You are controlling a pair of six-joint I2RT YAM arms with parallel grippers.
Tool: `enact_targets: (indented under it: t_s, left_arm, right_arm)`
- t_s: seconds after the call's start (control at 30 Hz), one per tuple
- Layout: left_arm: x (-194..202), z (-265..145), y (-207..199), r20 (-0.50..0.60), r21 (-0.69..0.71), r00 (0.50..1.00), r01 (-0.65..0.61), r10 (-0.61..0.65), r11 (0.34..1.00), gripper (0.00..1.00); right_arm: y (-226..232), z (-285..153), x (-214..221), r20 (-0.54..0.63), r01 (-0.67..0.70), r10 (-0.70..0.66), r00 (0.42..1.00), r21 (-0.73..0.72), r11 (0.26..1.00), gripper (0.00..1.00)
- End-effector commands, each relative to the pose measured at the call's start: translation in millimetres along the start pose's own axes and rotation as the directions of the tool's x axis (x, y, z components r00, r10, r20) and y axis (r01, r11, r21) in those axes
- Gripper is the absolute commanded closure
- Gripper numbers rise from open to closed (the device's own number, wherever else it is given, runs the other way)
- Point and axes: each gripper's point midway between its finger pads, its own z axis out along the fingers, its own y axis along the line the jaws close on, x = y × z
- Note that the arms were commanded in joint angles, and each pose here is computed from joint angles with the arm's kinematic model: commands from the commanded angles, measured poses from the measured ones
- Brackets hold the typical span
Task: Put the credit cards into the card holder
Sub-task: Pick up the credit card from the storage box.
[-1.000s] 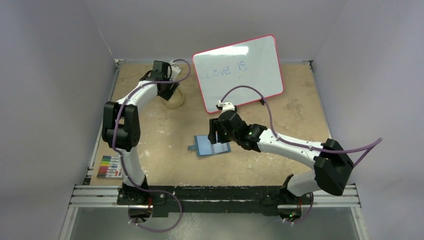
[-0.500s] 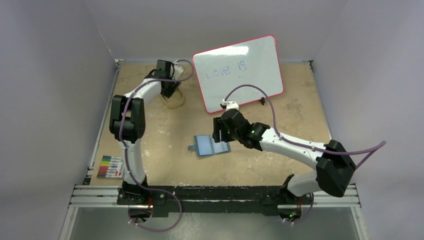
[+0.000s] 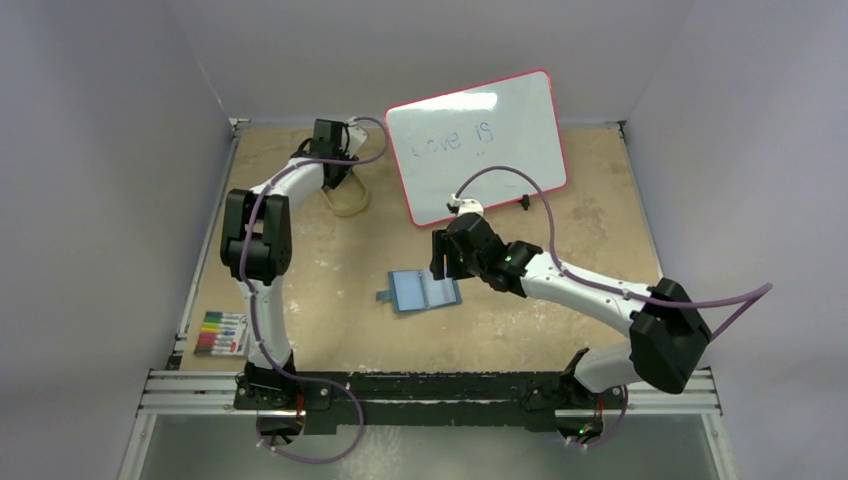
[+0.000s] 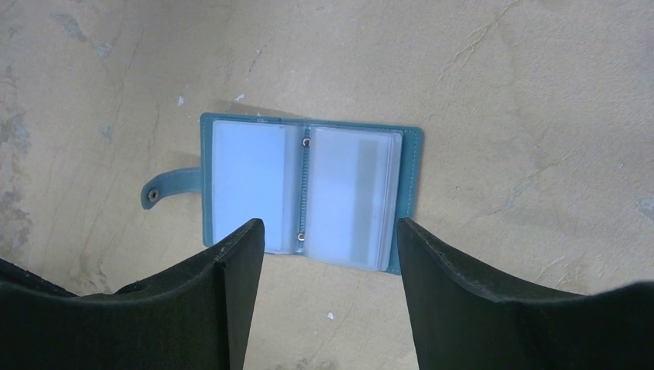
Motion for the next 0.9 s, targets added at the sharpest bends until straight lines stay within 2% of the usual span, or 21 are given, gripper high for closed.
enact_targets:
  t_s: [0.0,0.3,0.87]
  left_arm:
    - [-18,-6,20,0.06,-0.048,0.998,0.0,0.003,0.999,0.48]
    - [-21,-8,21,0.053,-0.04,0.999,-0.001,0.003,0.999,0.64]
    - [-36,-20,24,0.052,-0.062,0.999,-0.011,0.014,0.998,0.74]
  right_arm:
    - [7,2,-12,0.02,0.015,-0.014,1.0,-0.017,1.0,0.34]
    - [11,5,-12,0.015,0.011,-0.01,1.0,-0.04,0.999,0.34]
    - [10,5,-11,0.016,0.011,-0.01,1.0,-0.045,0.999,0.33]
